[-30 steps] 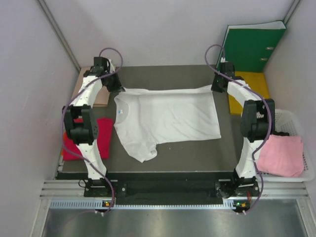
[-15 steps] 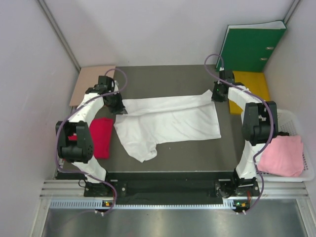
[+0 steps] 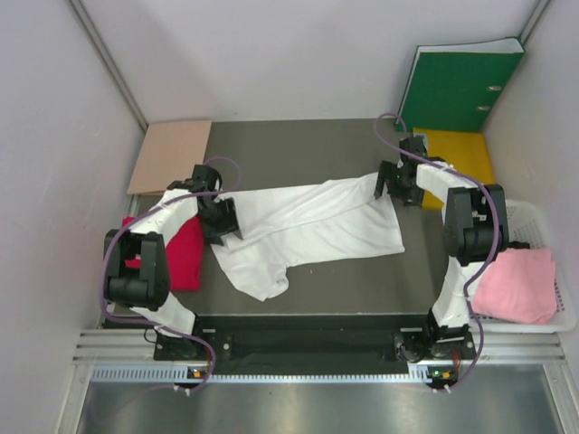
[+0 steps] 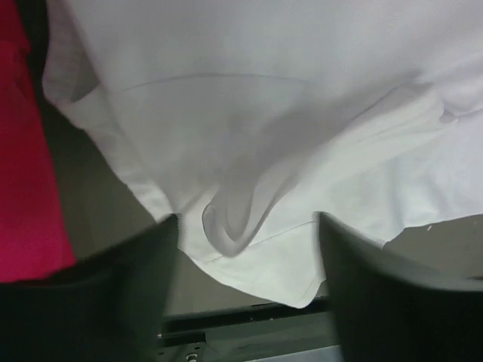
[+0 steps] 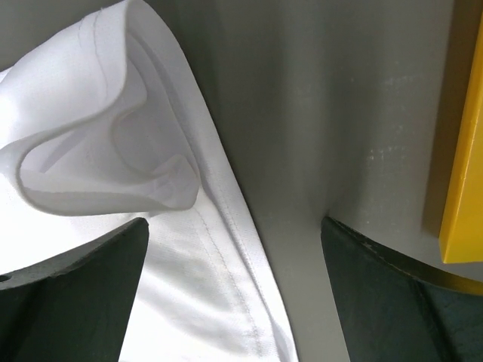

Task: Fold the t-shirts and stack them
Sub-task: Fold the flattened tshirt in 1/3 of the way

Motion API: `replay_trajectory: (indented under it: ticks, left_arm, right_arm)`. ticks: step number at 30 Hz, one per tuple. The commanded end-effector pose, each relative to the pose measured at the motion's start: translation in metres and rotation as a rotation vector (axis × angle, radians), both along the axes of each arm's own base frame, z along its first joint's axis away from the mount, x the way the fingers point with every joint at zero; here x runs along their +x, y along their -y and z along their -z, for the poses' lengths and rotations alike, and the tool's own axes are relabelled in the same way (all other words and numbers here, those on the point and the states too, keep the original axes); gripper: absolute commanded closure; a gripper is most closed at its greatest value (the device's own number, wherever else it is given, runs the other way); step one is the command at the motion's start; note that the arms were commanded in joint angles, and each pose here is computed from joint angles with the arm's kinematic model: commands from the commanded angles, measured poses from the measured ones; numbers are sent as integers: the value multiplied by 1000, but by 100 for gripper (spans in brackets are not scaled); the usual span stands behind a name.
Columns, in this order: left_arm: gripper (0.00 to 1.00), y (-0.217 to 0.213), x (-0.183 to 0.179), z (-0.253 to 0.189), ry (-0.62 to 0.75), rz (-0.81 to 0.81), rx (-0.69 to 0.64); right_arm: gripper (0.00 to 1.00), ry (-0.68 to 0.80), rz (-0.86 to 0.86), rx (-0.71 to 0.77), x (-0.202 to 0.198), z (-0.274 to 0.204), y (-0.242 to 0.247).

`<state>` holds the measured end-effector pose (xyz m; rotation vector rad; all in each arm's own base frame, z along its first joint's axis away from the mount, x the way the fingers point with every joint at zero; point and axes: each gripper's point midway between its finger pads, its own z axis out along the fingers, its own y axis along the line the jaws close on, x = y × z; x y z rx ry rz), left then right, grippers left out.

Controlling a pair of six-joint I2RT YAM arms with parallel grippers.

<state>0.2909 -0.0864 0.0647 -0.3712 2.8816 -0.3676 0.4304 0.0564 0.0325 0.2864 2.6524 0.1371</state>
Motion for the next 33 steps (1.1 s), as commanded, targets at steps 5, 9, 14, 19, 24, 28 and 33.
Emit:
replay_trajectory:
  ticks: [5, 9, 14, 19, 24, 28, 33]
  left_arm:
    - [2, -16, 11, -41, 189, -49, 81]
    - [2, -17, 35, -46, 216, -57, 95]
    - [2, -19, 70, -25, 167, -78, 138]
    - [2, -30, 108, -16, 140, -111, 212]
    - [2, -35, 129, 6, 95, -125, 237]
    - [0, -38, 136, 20, 65, -129, 244]
    - [100, -42, 148, 33, 54, -132, 231]
  right_arm:
    - [4, 103, 40, 62, 15, -36, -3]
    - [5, 133, 34, 84, 28, -42, -7]
    - [8, 184, 21, 119, 56, -44, -15]
    - [11, 207, 21, 132, 84, -40, -19]
    - [15, 201, 11, 168, 95, -36, -28]
    - [31, 211, -1, 194, 96, -45, -33]
    - [75, 211, -19, 222, 88, -57, -38]
